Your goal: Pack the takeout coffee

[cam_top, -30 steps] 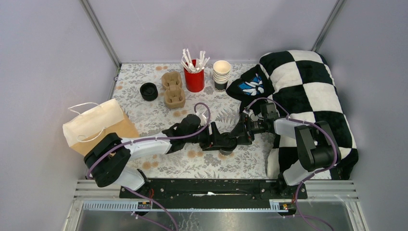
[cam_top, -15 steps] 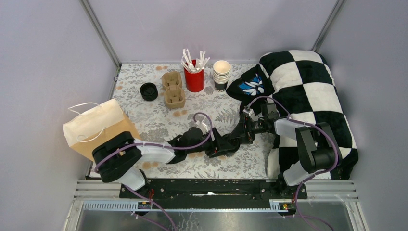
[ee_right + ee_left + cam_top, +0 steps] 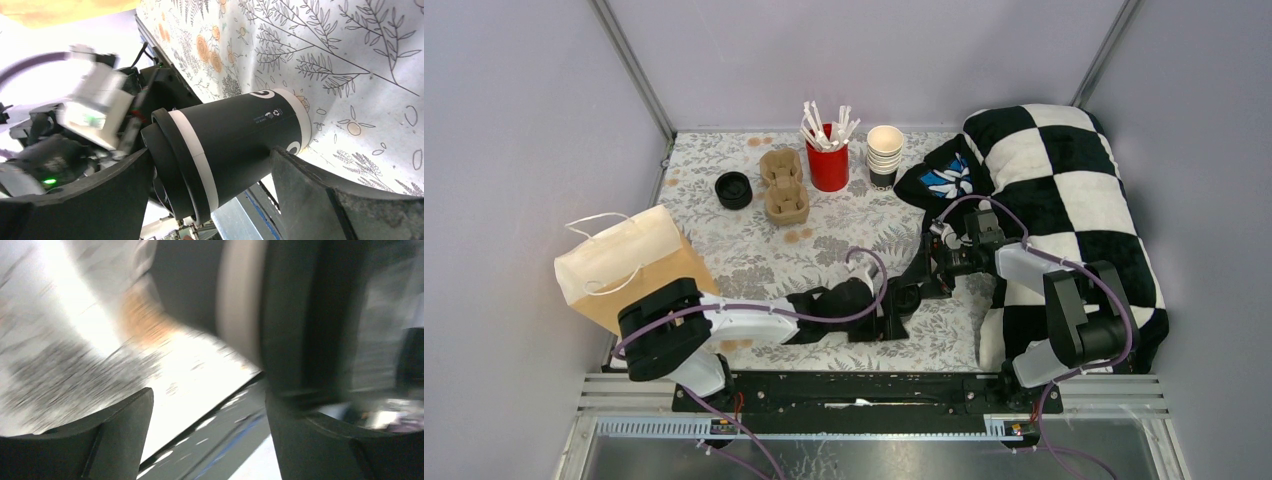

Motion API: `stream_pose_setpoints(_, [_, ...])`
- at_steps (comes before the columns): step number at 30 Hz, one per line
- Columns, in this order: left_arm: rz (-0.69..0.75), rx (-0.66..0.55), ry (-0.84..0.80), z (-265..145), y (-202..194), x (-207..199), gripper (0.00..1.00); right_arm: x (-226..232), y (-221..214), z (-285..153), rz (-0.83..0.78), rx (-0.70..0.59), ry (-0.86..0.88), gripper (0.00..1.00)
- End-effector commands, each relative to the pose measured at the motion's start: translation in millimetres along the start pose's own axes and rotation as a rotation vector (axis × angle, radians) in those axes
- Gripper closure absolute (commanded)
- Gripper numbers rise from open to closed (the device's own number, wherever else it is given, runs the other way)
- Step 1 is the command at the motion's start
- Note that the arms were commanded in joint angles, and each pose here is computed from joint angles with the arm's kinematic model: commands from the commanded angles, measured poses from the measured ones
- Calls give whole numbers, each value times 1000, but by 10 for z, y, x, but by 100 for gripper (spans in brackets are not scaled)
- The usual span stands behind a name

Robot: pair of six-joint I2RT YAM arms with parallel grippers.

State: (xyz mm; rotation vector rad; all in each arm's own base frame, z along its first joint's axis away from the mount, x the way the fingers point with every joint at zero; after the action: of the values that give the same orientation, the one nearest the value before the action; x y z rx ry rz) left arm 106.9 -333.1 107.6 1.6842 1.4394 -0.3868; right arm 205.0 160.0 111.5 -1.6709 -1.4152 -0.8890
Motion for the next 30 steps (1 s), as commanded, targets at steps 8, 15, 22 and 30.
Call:
stream_pose_setpoints(8, [300,286,222,-479,-221,358,4,131,4,-174,-11,-97,-202,5])
stream_pose_setpoints(15, [391,103,44,-769,242,-248,2,561,-15,-416,-82,-150,-195,0])
stream_pose_setpoints(22, [454,-288,118,-1307,1181,-729,2,788,8,-621,-225,-256,-428,0])
stream_pose_setpoints(30, [460,-677,279,-2160,1830,-864,1,1049,-314,-334,-481,-226,-786,0])
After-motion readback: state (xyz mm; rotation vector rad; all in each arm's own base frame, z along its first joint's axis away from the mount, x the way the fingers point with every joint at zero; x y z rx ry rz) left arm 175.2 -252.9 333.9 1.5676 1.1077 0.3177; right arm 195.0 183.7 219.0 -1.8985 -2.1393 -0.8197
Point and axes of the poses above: each gripper's point midway between its finger pads, its own z axis out along the fingers, its own x axis along the line the jaws close on, y = z × x, the point moved 6 cm from there along -z, back along the fingers, and after that the axes turned 9 degrees about z, right-handed, at the moved point
